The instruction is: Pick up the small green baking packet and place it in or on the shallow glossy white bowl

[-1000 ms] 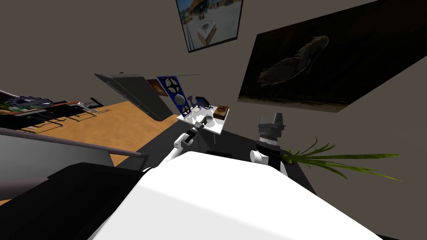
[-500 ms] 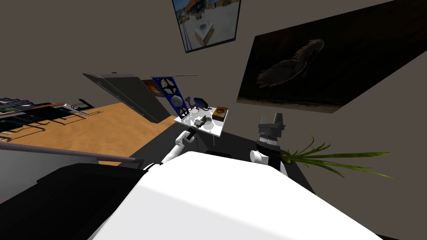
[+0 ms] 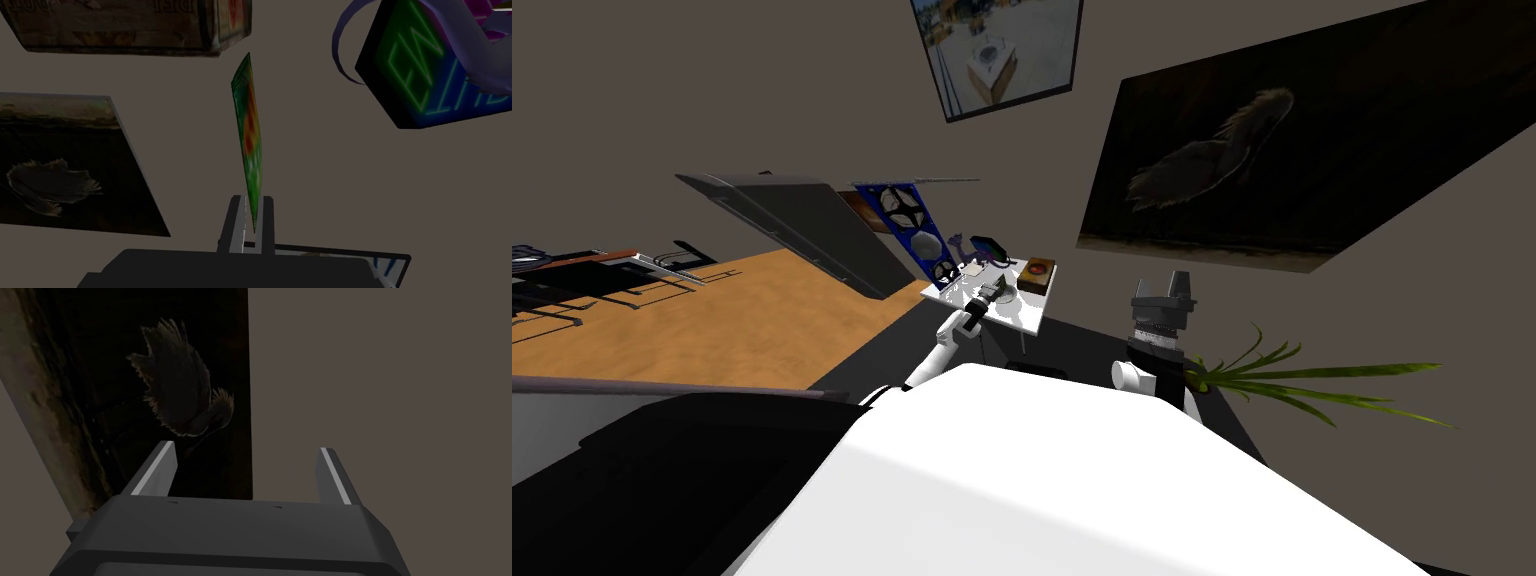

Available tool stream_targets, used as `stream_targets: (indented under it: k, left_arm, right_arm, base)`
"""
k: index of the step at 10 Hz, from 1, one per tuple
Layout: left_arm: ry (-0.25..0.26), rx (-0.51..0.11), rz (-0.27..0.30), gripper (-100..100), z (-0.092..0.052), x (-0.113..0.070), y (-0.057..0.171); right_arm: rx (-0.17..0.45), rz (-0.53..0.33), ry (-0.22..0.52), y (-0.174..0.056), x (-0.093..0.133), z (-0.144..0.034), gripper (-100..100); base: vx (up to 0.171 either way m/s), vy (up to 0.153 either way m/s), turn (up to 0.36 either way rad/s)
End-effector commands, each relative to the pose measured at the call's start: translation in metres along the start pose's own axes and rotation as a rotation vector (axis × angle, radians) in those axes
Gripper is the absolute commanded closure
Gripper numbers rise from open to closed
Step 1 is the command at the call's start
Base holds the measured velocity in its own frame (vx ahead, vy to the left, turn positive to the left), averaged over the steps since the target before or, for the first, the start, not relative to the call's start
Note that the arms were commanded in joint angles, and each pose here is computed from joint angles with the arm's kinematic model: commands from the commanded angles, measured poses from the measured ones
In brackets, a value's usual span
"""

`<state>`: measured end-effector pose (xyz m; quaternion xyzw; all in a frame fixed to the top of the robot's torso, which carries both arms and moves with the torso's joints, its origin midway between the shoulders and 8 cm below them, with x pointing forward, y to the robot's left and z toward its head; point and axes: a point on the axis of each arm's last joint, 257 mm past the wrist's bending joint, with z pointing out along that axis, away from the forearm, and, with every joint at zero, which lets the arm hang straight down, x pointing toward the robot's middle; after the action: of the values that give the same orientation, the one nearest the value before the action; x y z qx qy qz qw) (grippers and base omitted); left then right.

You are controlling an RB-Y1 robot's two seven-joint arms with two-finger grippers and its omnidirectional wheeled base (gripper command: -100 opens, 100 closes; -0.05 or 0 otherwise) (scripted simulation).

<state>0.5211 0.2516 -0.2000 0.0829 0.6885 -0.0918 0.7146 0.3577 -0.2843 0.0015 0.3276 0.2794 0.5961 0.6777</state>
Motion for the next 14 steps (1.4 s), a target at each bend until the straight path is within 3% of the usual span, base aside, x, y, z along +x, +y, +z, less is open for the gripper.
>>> stream_targets:
  k: [1,5,6,7,14]
  left_arm:
    - [0.0,0.0,0.0,-100,0.0,0.0,0.0]
    - [0.0,0.0,0.0,-100,0.0,0.0,0.0]
    - [0.0,0.0,0.0,0,0.0,0.0,0.0]
    - [0.0,-0.011,0.001,-100,0.003,-0.011,0.009]
    - [-0.002,-0.051,0.0,-100,0.012,-0.049,0.037]
  right_arm:
    - [0.0,0.0,0.0,0.0,0.0,0.0,0]
    - [0.0,0.0,0.0,0.0,0.0,0.0,0]
    - [0.0,0.0,0.0,0.0,0.0,0.0,0]
    - [0.0,0.0,0.0,0.0,0.0,0.0,0]
    - [0.0,0.0,0.0,0.0,0.0,0.0,0]
  base:
    - [0.008,0.0,0.001]
    - [0.0,0.0,0.0]
    - [0.0,0.0,0.0]
    - [-0.026,-0.005,-0.079]
    - [-0.04,-0.005,-0.062]
